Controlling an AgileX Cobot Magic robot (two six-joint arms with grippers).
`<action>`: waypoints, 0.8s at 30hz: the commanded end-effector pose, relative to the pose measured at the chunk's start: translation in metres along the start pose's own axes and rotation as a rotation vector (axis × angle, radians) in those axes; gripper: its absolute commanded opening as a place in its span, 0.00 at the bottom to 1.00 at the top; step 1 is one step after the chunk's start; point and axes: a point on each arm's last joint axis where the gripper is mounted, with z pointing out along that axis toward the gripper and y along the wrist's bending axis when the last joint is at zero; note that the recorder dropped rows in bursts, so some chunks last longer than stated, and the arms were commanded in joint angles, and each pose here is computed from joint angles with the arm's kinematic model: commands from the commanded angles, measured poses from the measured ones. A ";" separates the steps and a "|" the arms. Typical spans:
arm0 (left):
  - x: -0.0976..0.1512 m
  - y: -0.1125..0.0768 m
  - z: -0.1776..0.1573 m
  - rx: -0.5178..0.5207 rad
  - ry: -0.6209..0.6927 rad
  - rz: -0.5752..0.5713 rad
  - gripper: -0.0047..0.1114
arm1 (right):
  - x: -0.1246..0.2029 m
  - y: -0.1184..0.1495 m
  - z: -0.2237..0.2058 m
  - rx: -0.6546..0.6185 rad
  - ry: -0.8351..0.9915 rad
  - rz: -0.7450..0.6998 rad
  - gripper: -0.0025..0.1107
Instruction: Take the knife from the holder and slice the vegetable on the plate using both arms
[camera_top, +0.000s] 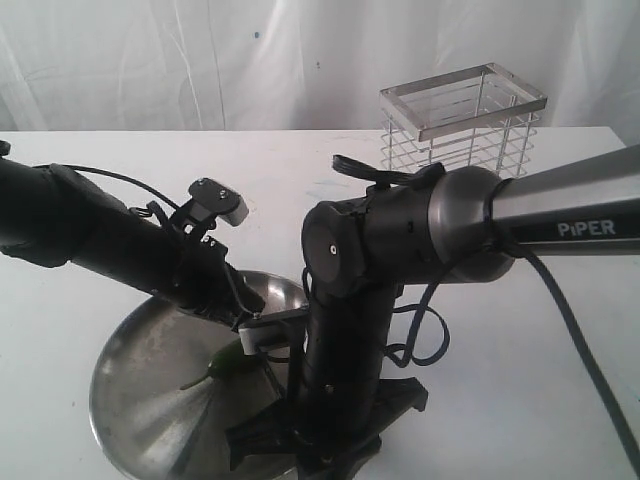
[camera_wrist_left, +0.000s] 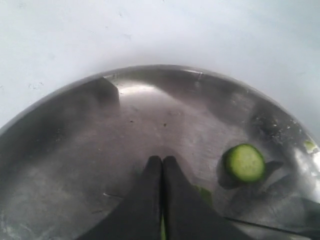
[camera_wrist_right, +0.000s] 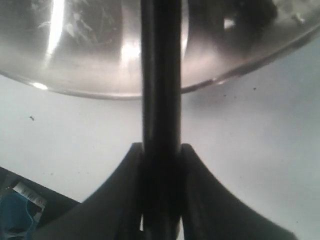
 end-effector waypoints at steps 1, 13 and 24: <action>0.000 -0.009 -0.002 0.087 0.013 -0.029 0.04 | -0.003 -0.001 -0.002 0.000 -0.022 0.008 0.02; 0.006 -0.014 -0.003 0.128 0.092 -0.289 0.04 | -0.005 0.000 -0.002 -0.007 -0.042 0.010 0.02; -0.014 -0.013 -0.013 0.169 -0.067 -0.715 0.04 | -0.006 0.001 -0.002 -0.015 -0.054 0.013 0.02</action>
